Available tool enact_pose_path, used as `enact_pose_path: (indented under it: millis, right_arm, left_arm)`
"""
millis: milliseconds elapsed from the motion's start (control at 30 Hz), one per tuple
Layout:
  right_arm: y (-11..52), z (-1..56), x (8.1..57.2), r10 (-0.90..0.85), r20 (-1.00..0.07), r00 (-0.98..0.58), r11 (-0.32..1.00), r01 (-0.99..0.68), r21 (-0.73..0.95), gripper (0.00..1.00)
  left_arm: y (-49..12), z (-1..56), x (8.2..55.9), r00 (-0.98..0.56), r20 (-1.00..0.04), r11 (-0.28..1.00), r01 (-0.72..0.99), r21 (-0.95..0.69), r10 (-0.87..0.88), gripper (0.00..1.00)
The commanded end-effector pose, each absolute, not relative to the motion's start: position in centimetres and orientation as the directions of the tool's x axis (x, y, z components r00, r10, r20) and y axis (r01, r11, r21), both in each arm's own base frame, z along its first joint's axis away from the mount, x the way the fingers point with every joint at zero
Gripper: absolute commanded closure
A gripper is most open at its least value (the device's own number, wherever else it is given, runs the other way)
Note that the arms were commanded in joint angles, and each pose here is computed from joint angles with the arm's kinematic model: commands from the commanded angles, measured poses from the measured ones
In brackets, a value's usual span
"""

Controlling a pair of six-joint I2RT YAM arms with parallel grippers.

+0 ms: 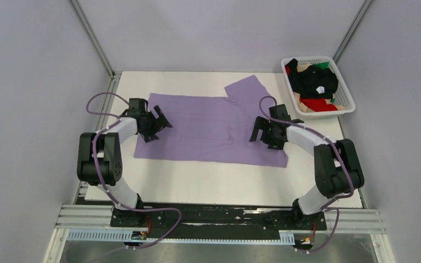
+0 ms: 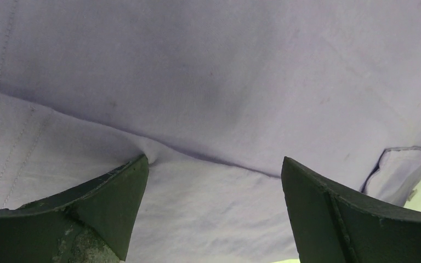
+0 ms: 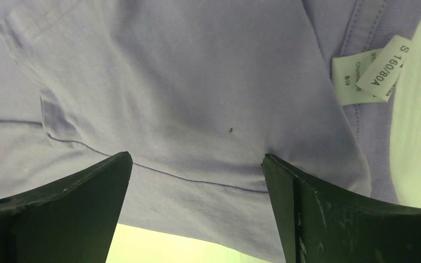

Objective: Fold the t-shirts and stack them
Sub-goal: Fold the flattened tshirt in 1/3 of the way

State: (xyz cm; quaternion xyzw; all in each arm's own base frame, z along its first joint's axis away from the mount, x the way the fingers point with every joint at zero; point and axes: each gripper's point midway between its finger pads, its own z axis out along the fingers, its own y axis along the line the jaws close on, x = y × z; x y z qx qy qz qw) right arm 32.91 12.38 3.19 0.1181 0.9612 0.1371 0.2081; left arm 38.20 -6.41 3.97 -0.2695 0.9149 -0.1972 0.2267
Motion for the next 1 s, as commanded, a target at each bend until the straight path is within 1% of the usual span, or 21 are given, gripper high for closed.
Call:
enact_pose_path:
  millis: [0, 100, 267, 467, 533, 733, 833, 967]
  right_arm:
    - [8.9, 0.6, 25.8, 0.377, -0.200, -0.904, 0.922, 0.345, 0.178, 0.00]
    - [7.8, 0.2, 23.0, 0.428, -0.152, -0.891, 0.902, 0.409, 0.141, 0.00]
    - [6.0, 0.1, 19.9, 0.533, -0.113, -0.838, 0.845, 0.523, 0.109, 0.00]
    - [4.3, 0.6, 19.3, 0.618, -0.127, -0.776, 0.786, 0.607, 0.117, 0.00]
    - [3.2, 0.8, 19.3, 0.640, -0.163, -0.751, 0.767, 0.636, 0.081, 0.00]
    - [2.2, 1.7, 19.8, 0.661, -0.220, -0.717, 0.745, 0.661, 0.086, 0.00]
    - [1.5, 2.4, 20.2, 0.667, -0.263, -0.697, 0.736, 0.672, 0.085, 0.00]
    - [1.2, 3.9, 21.4, 0.664, -0.312, -0.679, 0.737, 0.664, 0.126, 0.00]
  left_arm:
    - [-8.4, 0.8, 29.4, -0.834, -0.132, 0.806, -0.459, -0.375, -0.536, 0.00]
    - [-9.0, 0.6, 26.5, -0.848, -0.104, 0.818, -0.458, -0.348, -0.519, 0.00]
    - [-10.8, 0.7, 23.3, -0.863, -0.087, 0.828, -0.443, -0.342, -0.498, 0.00]
    - [-12.4, 0.9, 21.1, -0.867, -0.075, 0.827, -0.439, -0.352, -0.493, 0.00]
    - [-12.4, 1.3, 20.6, -0.865, -0.077, 0.826, -0.442, -0.349, -0.495, 0.00]
    - [-12.3, 3.7, 21.3, -0.851, -0.147, 0.821, -0.420, -0.387, -0.505, 0.00]
    - [-12.3, 5.7, 23.0, -0.841, -0.214, 0.827, -0.386, -0.409, -0.497, 0.00]
    - [-11.3, 8.0, 25.7, -0.817, -0.317, 0.856, -0.363, -0.368, -0.482, 0.00]
